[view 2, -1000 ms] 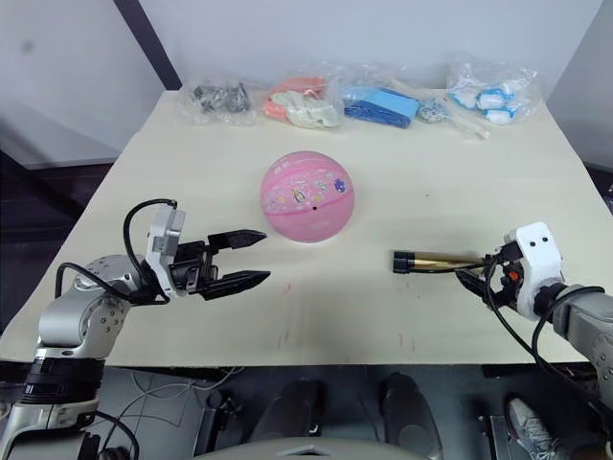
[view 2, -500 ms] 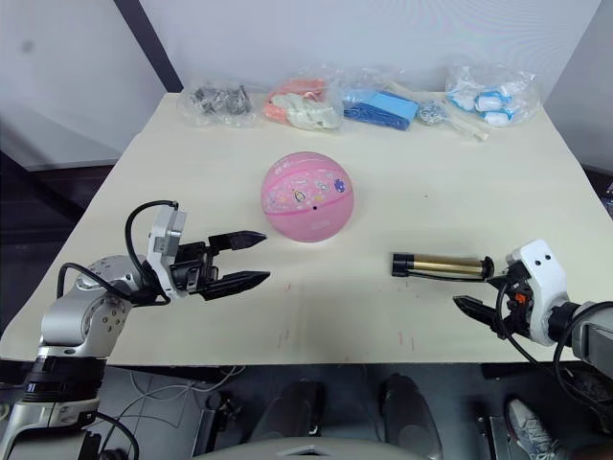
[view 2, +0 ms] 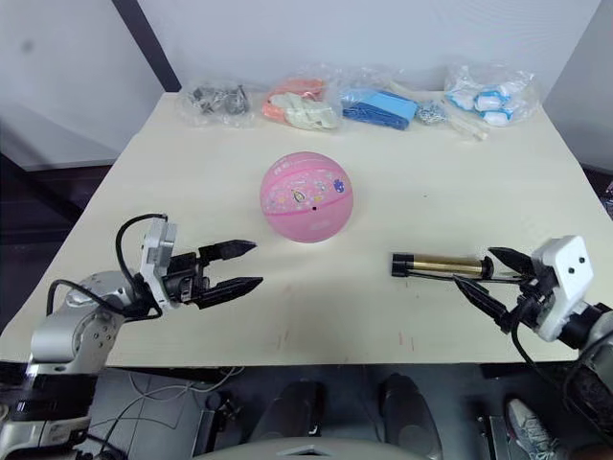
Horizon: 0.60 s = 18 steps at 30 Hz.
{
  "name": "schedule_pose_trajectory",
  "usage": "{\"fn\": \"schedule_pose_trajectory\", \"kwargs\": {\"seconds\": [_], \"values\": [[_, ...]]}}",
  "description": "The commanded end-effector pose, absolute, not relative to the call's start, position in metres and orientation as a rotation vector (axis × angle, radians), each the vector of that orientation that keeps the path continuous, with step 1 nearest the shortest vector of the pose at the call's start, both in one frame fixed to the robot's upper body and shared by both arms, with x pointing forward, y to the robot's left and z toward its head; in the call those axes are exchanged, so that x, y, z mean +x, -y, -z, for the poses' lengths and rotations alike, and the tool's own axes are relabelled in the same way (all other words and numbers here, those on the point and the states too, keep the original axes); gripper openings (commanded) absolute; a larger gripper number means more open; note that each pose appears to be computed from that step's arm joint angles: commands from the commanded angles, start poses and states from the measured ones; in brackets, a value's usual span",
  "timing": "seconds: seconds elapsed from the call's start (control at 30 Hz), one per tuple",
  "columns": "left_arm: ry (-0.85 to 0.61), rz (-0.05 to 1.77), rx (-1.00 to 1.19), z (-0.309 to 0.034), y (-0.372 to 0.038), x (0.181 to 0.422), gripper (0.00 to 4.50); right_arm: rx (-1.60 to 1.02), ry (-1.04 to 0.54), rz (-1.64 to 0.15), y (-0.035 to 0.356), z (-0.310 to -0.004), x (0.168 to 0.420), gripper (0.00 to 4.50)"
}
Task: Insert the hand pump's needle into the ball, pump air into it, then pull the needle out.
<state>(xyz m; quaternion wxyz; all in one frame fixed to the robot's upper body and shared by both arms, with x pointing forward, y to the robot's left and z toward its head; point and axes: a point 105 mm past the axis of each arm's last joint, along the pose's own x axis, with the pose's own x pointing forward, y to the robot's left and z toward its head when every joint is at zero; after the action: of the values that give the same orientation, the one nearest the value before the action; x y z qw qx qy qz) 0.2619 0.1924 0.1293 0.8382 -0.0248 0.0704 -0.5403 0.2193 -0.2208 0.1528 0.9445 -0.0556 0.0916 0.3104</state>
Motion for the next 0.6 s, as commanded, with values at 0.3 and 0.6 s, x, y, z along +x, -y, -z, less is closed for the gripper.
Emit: {"fn": "schedule_pose_trajectory", "kwargs": {"seconds": [0.3,0.6], "values": [[-0.195,0.919,-0.051,-0.108,-0.229,0.247,4.5,-0.128,-0.164,-0.537,0.256,-0.149,0.175,4.45],[-0.241,0.835,-0.065,-0.092,-0.247,0.236,4.5,-0.111,-0.255,-0.415,0.281,-0.133,0.146,4.45]]}}
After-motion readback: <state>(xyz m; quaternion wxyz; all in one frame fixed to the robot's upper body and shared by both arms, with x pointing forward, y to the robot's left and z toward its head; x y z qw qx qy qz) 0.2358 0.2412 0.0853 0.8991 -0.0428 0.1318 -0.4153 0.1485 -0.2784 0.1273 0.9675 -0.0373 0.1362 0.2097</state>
